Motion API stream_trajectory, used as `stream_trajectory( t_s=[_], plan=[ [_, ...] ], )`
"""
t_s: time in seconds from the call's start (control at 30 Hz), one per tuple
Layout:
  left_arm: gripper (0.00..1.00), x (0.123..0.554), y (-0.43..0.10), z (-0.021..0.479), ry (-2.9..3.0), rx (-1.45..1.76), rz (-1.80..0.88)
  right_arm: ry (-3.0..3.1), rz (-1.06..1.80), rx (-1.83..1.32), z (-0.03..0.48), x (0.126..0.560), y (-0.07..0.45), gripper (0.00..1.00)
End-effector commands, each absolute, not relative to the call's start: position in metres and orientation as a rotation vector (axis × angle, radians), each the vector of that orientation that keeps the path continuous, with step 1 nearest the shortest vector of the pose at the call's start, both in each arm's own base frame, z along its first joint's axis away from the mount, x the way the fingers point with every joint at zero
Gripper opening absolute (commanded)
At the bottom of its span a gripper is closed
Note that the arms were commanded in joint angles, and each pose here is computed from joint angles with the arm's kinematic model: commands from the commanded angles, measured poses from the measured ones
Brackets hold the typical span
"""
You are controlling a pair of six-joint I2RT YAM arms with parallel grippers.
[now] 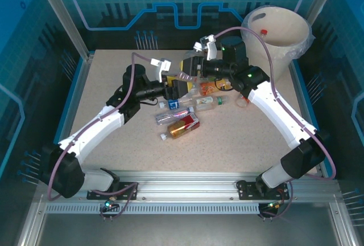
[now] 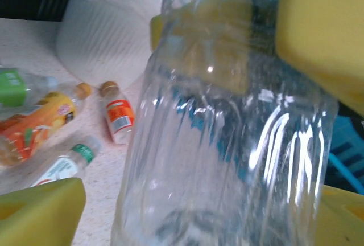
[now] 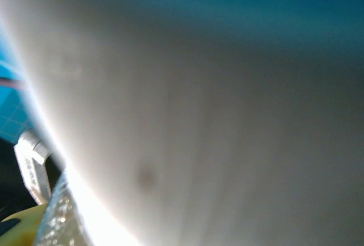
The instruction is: Put the plastic bottles in the bin
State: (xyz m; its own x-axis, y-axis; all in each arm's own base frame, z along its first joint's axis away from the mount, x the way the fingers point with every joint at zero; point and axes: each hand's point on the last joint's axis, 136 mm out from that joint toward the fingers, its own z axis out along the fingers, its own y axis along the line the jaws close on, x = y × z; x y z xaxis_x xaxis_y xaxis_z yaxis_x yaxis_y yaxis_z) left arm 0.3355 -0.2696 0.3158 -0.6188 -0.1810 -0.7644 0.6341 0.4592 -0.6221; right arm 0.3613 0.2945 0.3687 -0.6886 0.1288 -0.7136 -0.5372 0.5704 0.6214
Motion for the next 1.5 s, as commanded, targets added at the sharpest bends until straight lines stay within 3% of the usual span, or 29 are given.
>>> stream_trajectory(
  t_s=[0.0, 0.37, 0.6, 0.8, 1.07, 1.47],
  plan=[
    [0.99, 0.343, -0.258, 0.308, 1.945, 0.334, -1.138, 2.046, 1.001, -0.271, 0.368, 0.377, 0.273, 0.5],
    [0.99, 0.336, -0.198, 0.275, 2.011, 0.141, -0.817, 2.014, 0.472, -0.114, 0.388, 0.454, 0.169, 0.49],
    [0.99, 0.333, -0.155, 0.244, 2.066, -0.012, -0.613, 1.89, 0.07, 0.106, 0.433, 0.52, 0.065, 0.48],
    [0.99, 0.326, -0.132, 0.22, 2.111, -0.089, -0.534, 1.708, -0.109, 0.351, 0.461, 0.547, -0.012, 0.48],
    [0.99, 0.324, -0.116, 0.211, 2.142, -0.104, -0.436, 1.547, -0.268, 0.556, 0.454, 0.548, -0.072, 0.51],
    [0.99, 0.321, -0.089, 0.183, 2.224, -0.28, -0.379, 1.719, -0.379, 0.667, 0.37, 0.563, -0.13, 0.56]
  ],
)
